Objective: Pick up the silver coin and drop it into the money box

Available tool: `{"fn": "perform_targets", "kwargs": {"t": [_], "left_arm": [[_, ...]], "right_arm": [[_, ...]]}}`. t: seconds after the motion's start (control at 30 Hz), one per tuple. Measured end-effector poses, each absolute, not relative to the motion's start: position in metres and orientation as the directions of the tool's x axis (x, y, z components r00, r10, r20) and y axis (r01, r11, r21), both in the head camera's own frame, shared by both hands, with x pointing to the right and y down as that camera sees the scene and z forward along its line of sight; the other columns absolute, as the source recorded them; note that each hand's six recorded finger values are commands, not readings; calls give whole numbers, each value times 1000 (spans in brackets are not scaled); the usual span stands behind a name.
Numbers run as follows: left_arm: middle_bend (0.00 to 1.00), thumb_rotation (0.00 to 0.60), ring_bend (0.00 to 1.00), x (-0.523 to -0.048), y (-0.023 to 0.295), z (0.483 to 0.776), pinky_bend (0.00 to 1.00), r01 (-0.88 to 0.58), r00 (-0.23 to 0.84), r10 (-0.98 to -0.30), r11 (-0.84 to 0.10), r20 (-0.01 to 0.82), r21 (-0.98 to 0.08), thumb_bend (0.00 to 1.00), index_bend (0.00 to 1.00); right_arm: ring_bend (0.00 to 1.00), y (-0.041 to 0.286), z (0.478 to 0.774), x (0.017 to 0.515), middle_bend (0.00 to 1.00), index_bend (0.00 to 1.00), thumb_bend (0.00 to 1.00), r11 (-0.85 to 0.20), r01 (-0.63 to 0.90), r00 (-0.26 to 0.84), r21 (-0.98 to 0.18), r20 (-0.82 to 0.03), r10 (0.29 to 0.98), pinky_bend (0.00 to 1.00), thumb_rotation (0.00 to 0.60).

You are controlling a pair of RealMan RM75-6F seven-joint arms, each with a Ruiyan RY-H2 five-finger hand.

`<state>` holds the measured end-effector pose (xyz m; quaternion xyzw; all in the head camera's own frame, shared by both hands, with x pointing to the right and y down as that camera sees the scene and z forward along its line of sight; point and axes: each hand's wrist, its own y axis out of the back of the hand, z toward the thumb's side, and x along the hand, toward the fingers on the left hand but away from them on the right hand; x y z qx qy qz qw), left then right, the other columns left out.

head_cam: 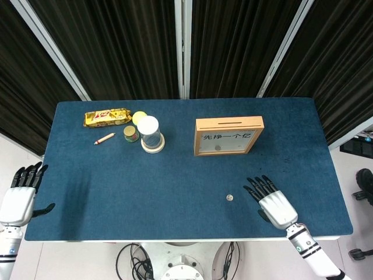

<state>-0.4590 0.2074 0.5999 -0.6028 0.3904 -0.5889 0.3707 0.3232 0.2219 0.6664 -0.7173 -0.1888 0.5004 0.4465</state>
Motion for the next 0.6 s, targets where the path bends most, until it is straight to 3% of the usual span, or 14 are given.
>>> {"fn": "perform_targets", "kwargs": {"t": [0.37, 0.6], "left_arm": [[0, 600, 0, -463, 207, 598, 0, -32, -6, -909, -417, 418, -908, 124, 52], [0, 600, 0, -465, 207, 596, 0, -33, -11, -912, -410, 411, -911, 124, 52]], "right_arm": [[0, 217, 691, 293, 0, 305, 226, -566, -154, 451, -809, -568, 689, 0, 600], [0, 213, 711, 281, 0, 313, 227, -574, -170, 450, -801, -582, 677, 0, 600]]}}
